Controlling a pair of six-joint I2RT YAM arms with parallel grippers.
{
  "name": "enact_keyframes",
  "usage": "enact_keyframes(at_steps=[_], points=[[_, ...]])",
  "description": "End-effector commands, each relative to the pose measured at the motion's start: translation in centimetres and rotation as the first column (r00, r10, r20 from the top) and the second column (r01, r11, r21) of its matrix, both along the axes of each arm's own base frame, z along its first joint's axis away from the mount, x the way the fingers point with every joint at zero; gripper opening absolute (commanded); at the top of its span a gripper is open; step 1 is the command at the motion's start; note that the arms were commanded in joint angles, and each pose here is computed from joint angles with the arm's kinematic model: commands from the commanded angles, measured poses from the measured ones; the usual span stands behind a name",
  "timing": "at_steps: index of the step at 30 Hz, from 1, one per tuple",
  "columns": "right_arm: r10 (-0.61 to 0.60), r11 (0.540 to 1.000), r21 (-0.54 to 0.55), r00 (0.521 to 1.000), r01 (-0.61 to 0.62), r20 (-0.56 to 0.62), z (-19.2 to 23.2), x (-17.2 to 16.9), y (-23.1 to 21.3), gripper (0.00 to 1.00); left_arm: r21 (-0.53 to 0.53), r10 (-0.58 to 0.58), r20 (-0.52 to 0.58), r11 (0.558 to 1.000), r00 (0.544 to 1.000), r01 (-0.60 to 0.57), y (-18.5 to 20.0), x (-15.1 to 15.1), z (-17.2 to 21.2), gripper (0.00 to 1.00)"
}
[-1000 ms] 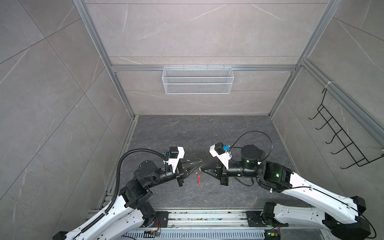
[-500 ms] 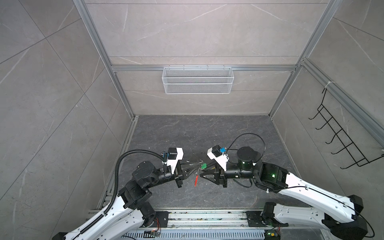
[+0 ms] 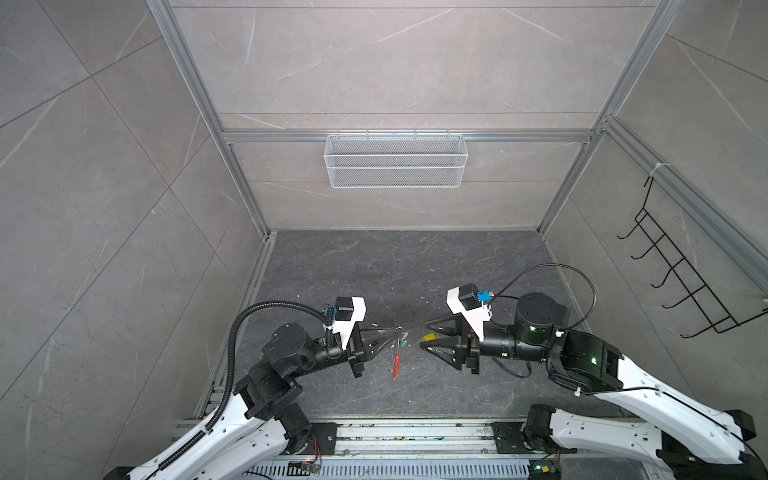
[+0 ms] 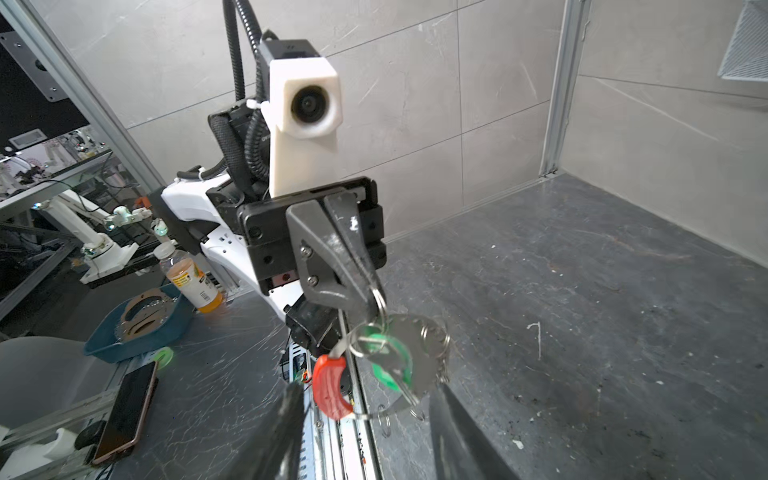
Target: Remove the keys from the keyring
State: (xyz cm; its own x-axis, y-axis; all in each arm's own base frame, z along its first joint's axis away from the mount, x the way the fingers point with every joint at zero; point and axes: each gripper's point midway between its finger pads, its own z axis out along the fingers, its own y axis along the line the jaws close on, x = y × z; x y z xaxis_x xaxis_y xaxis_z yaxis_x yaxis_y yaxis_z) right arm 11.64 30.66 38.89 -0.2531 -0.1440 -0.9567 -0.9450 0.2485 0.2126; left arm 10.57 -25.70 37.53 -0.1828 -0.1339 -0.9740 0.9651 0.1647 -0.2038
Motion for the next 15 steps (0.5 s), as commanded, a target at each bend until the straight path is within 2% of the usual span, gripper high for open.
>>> enact_keyframes(at_steps=[1,7,15], points=[[-0.035,0.999,0.018,0.998,0.035,0.048,1.2,1.4,0.9,0.51,-0.058,-0.05,0.07,0.997,0.996,0.054,0.3,-1.3,2.7,0.0],[-0.014,1.0,0.02,0.999,0.014,0.035,0.7,1.6,2.1,0.48,-0.06,-0.077,0.075,0.995,0.994,0.081,0.2,-1.8,2.7,0.0],[0.077,0.997,-0.011,0.997,-0.077,-0.005,-1.0,0.3,2.8,0.45,-0.072,-0.062,0.078,0.995,0.995,0.068,0.4,-1.6,2.9,0.0]])
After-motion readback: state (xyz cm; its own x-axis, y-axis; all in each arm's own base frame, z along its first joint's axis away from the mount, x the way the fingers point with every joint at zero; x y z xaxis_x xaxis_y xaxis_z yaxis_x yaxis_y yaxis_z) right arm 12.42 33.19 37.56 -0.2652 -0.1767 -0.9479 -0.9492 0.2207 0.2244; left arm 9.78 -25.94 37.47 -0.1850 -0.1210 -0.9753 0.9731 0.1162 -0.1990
